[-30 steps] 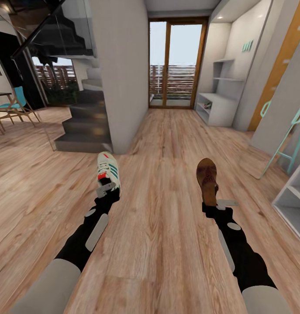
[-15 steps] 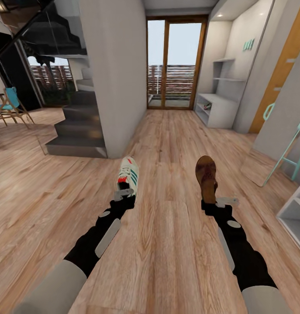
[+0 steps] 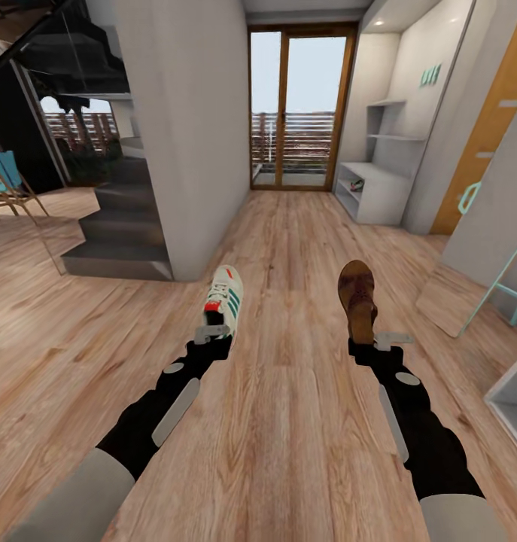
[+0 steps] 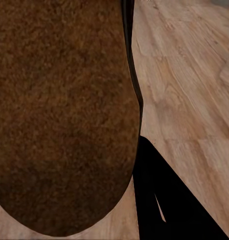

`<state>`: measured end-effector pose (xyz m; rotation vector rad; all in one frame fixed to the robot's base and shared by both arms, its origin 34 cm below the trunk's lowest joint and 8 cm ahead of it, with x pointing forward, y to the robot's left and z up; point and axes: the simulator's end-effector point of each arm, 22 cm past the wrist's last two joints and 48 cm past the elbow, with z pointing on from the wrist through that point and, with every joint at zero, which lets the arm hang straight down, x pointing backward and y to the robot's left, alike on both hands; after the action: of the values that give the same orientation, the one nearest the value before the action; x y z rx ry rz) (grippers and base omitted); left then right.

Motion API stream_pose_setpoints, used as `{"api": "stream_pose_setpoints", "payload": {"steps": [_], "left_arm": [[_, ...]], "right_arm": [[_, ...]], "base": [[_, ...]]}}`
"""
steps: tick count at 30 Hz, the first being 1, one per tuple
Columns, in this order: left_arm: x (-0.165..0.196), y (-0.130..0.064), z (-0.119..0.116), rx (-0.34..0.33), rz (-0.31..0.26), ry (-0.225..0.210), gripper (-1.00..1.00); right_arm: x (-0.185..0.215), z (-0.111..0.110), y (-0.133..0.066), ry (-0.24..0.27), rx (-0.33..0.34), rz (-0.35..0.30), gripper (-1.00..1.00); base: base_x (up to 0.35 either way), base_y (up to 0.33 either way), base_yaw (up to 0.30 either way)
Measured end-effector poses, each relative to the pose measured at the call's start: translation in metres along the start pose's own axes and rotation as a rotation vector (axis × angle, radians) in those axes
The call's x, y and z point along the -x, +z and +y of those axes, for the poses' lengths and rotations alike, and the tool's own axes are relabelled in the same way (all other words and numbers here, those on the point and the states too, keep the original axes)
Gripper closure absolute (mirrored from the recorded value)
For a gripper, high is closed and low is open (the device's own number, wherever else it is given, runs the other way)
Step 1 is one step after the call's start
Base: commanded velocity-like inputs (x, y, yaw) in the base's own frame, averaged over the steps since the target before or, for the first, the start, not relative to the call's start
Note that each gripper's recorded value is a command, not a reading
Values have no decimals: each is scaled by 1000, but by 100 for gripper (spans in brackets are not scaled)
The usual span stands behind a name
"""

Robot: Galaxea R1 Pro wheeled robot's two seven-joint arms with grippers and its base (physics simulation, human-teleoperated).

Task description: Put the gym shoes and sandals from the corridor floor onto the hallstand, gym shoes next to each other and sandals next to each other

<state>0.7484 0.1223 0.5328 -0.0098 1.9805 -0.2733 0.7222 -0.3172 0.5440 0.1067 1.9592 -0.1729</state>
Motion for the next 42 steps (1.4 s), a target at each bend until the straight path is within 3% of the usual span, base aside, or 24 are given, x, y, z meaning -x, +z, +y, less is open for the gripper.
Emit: {"api": "stream_pose_setpoints", "payload": {"steps": [42], "left_arm": [[-1, 0, 0, -2, 5, 3, 100]], "right_arm": [[0, 4, 0, -8, 6, -1, 100]], "base": [[339, -162, 0]]}}
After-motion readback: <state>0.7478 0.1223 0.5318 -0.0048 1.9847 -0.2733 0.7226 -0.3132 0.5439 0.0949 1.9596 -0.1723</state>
